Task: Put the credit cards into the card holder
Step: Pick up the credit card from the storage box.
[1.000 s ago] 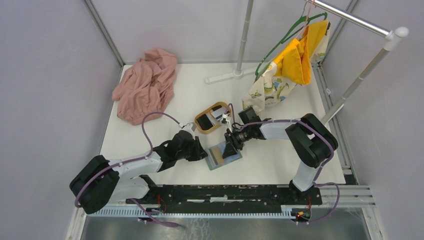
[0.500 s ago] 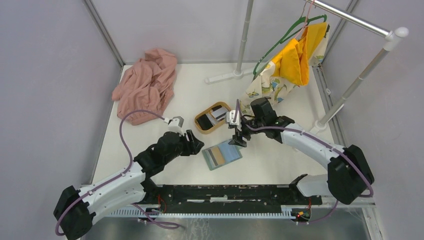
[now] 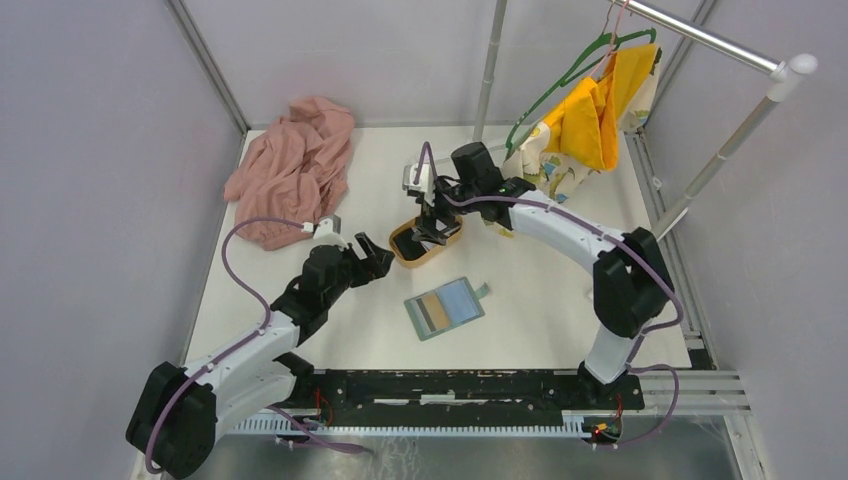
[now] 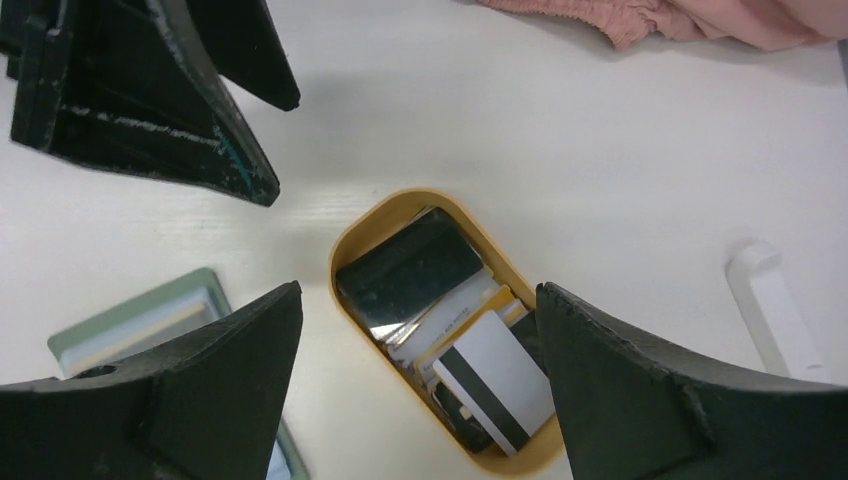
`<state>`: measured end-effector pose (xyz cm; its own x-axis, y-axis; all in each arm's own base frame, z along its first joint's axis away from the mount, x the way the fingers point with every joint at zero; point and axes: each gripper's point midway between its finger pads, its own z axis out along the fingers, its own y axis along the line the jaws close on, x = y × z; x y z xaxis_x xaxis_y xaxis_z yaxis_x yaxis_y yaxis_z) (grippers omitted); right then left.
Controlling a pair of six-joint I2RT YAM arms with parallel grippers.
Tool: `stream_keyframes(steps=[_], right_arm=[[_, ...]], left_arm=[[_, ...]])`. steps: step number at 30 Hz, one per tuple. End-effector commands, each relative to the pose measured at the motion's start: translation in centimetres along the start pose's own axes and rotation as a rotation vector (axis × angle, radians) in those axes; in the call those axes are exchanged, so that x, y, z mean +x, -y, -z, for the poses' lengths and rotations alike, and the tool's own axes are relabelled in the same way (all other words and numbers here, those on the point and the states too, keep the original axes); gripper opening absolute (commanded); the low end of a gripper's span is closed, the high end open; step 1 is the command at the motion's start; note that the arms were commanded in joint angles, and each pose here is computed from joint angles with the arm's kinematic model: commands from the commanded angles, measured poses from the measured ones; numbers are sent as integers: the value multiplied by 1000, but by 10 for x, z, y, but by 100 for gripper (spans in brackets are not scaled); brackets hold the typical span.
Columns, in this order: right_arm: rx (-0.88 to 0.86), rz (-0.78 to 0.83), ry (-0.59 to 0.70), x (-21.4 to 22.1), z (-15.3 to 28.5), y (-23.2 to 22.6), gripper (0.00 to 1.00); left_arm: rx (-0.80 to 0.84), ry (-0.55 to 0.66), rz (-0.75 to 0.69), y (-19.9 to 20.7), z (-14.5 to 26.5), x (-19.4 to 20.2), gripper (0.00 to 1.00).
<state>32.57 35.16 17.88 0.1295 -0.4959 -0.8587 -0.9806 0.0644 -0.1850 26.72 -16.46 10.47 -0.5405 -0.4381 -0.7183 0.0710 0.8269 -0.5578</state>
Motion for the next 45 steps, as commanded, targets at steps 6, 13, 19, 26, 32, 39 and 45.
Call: stream_keyframes(steps=[6,13,19,26,32,39,45], right_arm=[[-16,-253,-19,3,-48,24,90],[-37,-393,-21,10,-63,23,86],[-72,-563,5,16,-69,14,82],[27,-711,-55,53,-72,24,68],[51,-812,-86,80,-72,26,66],[-30,-893,-83,89,-82,9,60],[-63,-917,-70,87,-83,4,55]], left_arm=[[121,54,-8,21,-6,-24,88],[104,112,-32,14,-8,-32,82],[98,70,-8,10,-19,-25,73],[99,-16,23,9,-37,-7,60],[96,-58,26,9,-48,1,56],[99,-84,21,10,-56,4,51],[99,-103,15,10,-62,8,42]])
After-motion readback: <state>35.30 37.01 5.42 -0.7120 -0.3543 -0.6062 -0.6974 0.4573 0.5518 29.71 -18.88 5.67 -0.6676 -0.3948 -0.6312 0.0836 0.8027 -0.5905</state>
